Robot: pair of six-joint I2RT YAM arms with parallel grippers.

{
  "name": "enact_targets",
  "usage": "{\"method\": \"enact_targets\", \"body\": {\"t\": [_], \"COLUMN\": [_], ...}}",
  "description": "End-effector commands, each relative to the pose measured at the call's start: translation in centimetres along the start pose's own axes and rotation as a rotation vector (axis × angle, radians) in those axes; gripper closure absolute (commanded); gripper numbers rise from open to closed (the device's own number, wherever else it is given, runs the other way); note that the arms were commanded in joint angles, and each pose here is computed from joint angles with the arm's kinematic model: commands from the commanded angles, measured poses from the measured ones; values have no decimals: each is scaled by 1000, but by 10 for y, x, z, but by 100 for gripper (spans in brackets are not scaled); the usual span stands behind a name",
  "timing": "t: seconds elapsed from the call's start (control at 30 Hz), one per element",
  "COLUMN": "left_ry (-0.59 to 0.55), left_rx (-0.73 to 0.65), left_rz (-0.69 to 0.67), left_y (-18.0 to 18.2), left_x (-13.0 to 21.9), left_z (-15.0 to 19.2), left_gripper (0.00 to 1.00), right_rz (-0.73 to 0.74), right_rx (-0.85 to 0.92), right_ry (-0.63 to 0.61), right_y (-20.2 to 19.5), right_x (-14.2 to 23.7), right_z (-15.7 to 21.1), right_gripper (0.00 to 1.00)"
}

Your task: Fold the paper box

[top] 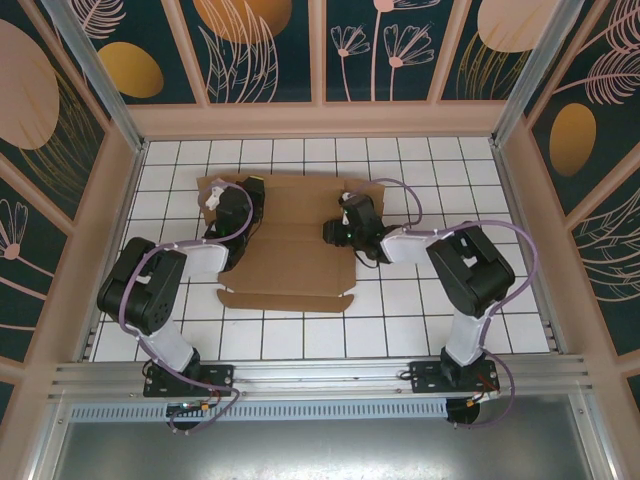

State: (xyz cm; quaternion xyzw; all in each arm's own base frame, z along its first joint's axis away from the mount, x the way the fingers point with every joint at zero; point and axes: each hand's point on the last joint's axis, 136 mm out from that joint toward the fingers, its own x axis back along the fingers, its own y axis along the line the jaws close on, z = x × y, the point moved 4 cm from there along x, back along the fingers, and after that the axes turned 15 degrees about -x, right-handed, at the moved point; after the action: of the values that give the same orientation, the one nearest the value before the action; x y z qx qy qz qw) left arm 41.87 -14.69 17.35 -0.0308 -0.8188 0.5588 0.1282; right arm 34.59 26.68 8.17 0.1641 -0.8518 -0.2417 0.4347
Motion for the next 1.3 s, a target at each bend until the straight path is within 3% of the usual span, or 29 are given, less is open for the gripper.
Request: {"method": "enact_targets", "body": {"t": [0.0,0.2,0.37,0.6,0.83,0.97,1.27], "left_ry": [-24,-25,-22,-14,-14,-24,-25], "left_rx": [-30,-17,-8,-2,5,-5,-33], "left_rz": [-5,11,12,15,23,29,140], "left_y": [-3,-3,-1,0,1,-1,-12], "left_x": [6,6,6,6,7,8,13], "left_z": [-3,-3,-2,0,0,-2,-4], "left_gripper": [100,100,100,100,100,100,100], "right_rz": [-43,-53,-129,5,9,-51,-130], "right_rx": [-10,42,45,48,60,88,260], "right_ry": [-116,-135,-71,-50,-31,-96,-384], "right_y": [13,14,25,4,2,17,30], "right_x": [15,9,-2,-26,-35,-10,109], "right_z": [-16,-13,0,20,24,4,-71], "right_gripper": [60,67,68,68,68,66,56]}}
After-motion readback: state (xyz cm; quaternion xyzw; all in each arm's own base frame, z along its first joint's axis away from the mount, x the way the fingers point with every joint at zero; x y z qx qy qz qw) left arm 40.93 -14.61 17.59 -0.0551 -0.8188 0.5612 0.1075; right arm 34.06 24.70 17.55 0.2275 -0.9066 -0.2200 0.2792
